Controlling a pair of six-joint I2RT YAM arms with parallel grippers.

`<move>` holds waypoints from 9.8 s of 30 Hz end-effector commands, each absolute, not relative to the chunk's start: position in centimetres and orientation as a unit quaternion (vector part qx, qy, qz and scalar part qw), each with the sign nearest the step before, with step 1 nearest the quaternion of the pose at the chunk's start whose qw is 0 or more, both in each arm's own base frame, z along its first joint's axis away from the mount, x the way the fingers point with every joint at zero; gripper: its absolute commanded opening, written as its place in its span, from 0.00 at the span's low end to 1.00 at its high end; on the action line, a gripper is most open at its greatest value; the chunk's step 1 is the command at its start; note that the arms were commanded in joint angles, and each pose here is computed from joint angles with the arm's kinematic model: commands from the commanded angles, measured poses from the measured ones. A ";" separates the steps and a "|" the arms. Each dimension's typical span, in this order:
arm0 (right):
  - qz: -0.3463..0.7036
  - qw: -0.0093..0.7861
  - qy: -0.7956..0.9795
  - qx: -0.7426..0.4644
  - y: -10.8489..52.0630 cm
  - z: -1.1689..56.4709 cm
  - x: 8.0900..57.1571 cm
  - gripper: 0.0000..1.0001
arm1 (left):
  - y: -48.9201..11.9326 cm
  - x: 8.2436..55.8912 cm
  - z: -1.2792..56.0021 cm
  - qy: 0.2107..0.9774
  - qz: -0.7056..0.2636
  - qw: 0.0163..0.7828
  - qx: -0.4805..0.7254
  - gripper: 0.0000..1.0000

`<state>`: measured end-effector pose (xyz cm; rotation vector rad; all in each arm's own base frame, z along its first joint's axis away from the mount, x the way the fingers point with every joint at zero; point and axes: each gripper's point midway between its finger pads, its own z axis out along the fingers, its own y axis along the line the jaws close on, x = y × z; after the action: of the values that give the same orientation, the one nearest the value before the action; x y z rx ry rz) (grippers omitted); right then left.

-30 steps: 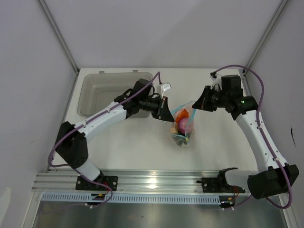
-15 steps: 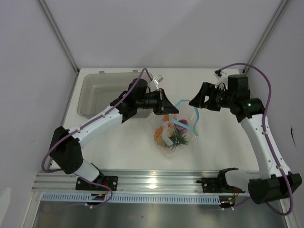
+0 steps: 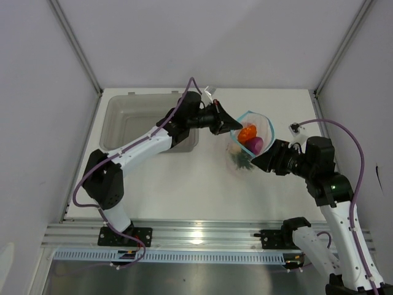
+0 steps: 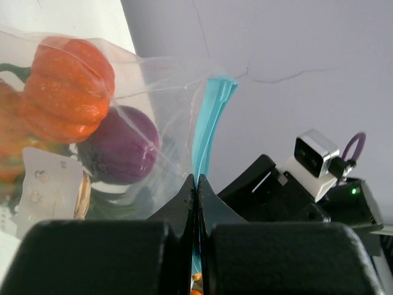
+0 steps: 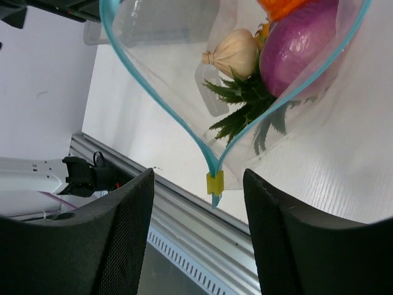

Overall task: Place the food in the zip-top bag and seal the zipper
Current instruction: Adjust the zipper food storage bag at the center of the board, then zip the zipper food storage bag.

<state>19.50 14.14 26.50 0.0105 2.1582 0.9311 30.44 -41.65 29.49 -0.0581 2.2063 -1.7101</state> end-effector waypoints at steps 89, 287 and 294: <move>0.416 0.336 0.797 -0.282 20.3 33.8 18.8 0.00 | -33.6 20.0 42.1 0.319 -0.554 0.474 0.606 0.99; 0.499 0.401 0.716 -0.278 21.3 31.6 18.9 0.00 | -41.1 20.6 35.0 0.560 -0.566 0.366 0.481 0.51; 0.498 0.403 0.716 -0.279 21.4 31.7 19.0 0.00 | -41.4 20.3 34.2 0.560 -0.573 0.342 0.491 0.39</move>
<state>19.22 21.24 28.87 -0.6496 1.9134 1.2824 21.02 -41.15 32.74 1.2313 1.5193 -1.4667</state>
